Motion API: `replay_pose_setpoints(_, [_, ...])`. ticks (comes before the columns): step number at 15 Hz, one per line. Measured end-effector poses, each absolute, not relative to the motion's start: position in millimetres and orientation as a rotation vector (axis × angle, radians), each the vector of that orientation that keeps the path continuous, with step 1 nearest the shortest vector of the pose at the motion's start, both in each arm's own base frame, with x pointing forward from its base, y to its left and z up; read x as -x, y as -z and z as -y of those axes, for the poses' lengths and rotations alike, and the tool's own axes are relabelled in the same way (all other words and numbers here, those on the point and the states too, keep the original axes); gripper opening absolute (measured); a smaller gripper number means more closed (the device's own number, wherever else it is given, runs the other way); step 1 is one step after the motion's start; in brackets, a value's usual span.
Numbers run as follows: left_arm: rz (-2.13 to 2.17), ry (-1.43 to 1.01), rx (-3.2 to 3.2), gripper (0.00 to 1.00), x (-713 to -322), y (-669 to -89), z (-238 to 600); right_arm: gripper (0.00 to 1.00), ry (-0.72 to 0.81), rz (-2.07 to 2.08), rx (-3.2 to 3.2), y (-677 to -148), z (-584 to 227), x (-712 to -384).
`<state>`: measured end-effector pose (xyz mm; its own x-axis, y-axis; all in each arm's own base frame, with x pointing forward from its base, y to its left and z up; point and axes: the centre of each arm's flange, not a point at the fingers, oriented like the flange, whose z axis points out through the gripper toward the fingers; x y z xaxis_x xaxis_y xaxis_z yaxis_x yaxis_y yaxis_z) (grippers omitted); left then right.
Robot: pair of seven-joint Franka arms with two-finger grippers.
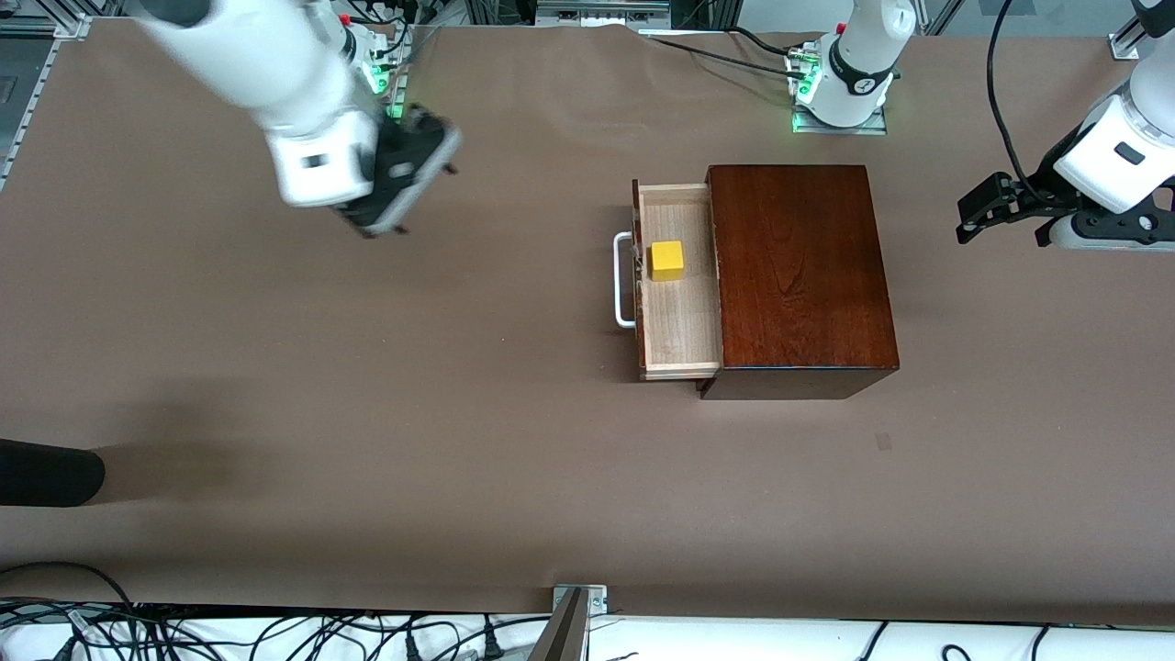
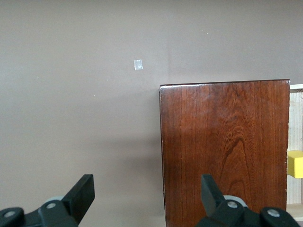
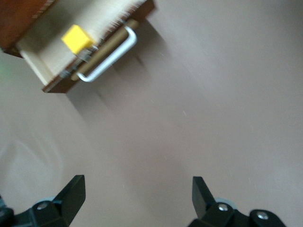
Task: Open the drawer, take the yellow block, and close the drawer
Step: 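Move the right gripper over the drawer and lower onto the yellow cube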
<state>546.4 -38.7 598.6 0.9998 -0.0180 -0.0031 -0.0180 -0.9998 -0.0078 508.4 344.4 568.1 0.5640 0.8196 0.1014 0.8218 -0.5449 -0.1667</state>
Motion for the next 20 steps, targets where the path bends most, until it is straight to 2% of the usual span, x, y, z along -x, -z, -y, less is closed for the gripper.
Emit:
replay_pose_setpoints(3, [-0.029, -0.004, 3.134, 1.00, -546, -599, 39, 1.00, -0.005, 1.612, 2.488, -536, -408, -486])
replay_pose_setpoints(9, [-0.029, -0.004, 3.134, 1.00, -546, -599, 39, 1.00, 0.061, 1.988, 2.349, -478, -519, -473])
replay_pose_setpoints(14, [-0.029, -0.004, 3.134, 1.00, -546, -599, 39, 1.00, 0.191, 2.063, 2.299, -410, -578, -473])
replay_pose_setpoints(20, [-0.029, -0.004, 3.134, 1.00, -546, -599, 39, 1.00, 0.245, 2.070, 2.272, -387, -622, -442])
